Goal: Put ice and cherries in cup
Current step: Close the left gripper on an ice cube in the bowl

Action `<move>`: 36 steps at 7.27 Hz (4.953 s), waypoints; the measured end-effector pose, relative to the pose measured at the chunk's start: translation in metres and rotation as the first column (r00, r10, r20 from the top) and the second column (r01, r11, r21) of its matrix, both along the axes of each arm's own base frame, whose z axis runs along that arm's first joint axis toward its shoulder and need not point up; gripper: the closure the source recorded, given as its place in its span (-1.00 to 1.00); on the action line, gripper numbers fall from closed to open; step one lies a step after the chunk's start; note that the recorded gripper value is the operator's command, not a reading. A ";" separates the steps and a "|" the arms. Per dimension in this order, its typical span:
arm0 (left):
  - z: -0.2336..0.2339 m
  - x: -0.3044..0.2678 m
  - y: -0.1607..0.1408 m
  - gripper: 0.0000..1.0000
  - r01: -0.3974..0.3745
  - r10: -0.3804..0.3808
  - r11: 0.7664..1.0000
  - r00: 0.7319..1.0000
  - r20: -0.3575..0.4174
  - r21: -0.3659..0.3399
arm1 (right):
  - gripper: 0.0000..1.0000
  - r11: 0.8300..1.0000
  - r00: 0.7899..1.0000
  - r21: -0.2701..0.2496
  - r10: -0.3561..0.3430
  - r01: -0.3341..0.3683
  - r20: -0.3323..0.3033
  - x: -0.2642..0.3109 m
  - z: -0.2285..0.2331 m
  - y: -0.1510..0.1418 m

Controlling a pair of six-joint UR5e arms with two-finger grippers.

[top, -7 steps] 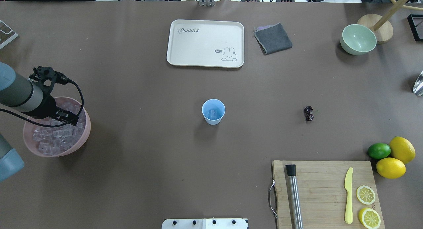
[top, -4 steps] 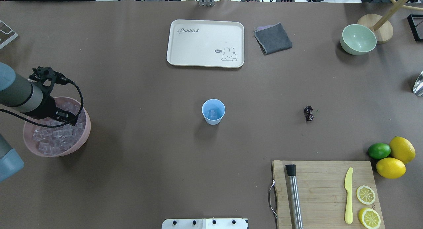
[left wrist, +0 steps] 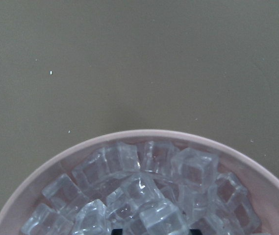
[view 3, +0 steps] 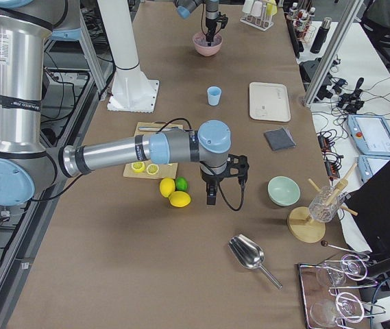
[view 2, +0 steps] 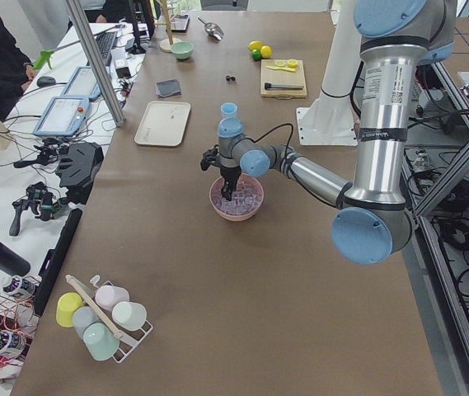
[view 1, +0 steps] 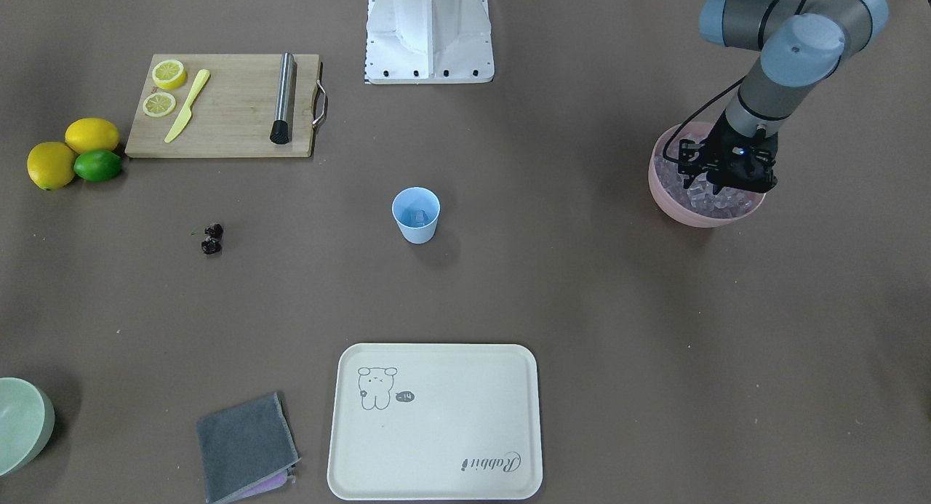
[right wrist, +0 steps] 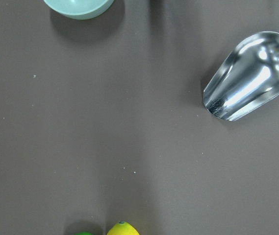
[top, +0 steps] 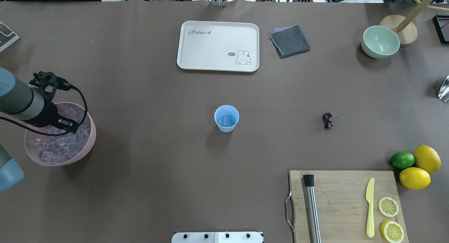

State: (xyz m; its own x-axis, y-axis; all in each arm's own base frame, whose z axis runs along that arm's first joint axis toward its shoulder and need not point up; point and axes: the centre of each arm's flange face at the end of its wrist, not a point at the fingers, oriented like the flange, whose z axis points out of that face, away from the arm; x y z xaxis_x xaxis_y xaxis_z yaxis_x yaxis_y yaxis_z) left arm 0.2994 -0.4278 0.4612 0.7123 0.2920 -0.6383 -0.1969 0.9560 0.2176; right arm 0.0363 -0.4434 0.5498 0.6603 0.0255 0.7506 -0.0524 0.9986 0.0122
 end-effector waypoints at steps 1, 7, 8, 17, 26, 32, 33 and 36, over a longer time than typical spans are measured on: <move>0.000 0.000 0.000 0.12 -0.001 0.001 1.000 1.000 -0.001 0.000 | -1.00 1.000 1.000 0.001 0.000 0.000 0.000 0.000 0.000 0.000; -0.006 -0.001 0.003 -0.22 -0.009 0.009 1.000 1.000 -0.016 -0.002 | -1.00 1.000 1.000 0.001 0.000 0.000 0.000 0.000 -0.001 0.000; -0.006 -0.001 0.003 -0.32 -0.009 0.009 1.000 1.000 -0.016 -0.002 | -1.00 1.000 1.000 0.001 0.000 0.000 0.000 0.000 -0.001 0.000; 0.007 0.000 0.001 -0.94 -0.008 0.008 1.000 1.000 0.006 -0.018 | -1.00 1.000 1.000 0.012 -0.005 0.005 0.001 -0.003 -0.006 -0.004; 0.012 0.002 0.003 -0.95 -0.007 0.008 1.000 1.000 0.016 -0.026 | -1.00 1.000 1.000 0.008 -0.006 0.006 -0.001 -0.003 -0.004 -0.003; 0.013 0.005 0.002 0.23 -0.010 0.010 1.000 1.000 0.020 -0.028 | -1.00 1.000 1.000 0.003 -0.006 0.006 -0.001 -0.003 -0.001 0.000; 0.013 0.004 0.003 0.39 -0.010 0.011 1.000 1.000 0.020 -0.029 | -1.00 1.000 1.000 0.003 -0.006 0.006 -0.001 -0.003 -0.001 0.000; 0.014 0.002 0.005 0.49 -0.011 0.012 0.999 1.000 0.020 -0.030 | -1.00 1.000 1.000 0.009 -0.006 0.006 -0.001 -0.002 -0.005 0.002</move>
